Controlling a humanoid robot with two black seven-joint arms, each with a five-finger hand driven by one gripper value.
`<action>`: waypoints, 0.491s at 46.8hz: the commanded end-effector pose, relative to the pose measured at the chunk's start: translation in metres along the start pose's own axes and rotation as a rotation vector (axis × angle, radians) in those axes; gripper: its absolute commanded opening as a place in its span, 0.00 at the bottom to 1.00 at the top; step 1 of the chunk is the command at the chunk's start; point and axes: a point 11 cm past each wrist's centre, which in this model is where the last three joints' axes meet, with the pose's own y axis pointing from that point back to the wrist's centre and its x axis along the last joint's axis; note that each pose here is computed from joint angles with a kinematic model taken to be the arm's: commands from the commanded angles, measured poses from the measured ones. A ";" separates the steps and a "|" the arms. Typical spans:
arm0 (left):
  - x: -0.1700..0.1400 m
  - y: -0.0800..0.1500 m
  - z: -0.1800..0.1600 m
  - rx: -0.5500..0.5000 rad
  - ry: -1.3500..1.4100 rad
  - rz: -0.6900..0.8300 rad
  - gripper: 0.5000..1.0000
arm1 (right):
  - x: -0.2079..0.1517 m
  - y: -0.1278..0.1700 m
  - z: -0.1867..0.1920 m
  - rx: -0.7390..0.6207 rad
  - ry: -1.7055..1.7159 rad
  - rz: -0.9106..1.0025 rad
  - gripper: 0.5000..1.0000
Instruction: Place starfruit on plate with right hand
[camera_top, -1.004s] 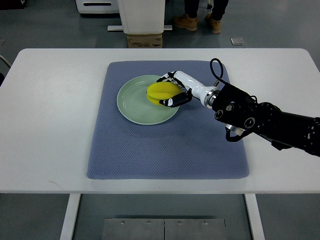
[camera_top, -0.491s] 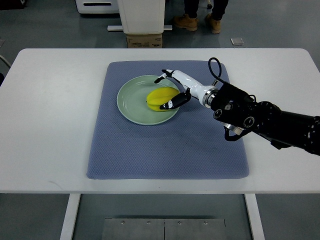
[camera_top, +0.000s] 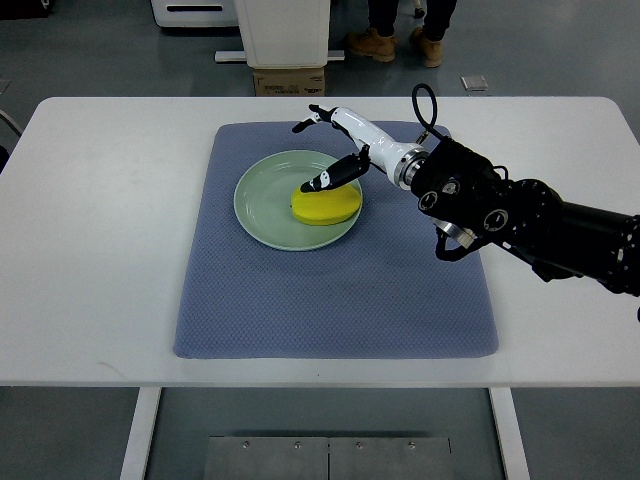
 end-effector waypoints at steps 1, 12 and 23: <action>0.000 0.000 0.000 0.000 0.000 0.000 1.00 | -0.001 0.000 0.002 -0.001 -0.041 0.013 1.00; 0.000 0.000 0.000 0.000 0.000 0.000 1.00 | 0.025 0.008 0.015 0.013 -0.330 0.163 1.00; 0.000 0.000 0.000 0.000 0.000 -0.001 1.00 | 0.064 0.036 0.058 -0.011 -0.563 0.231 1.00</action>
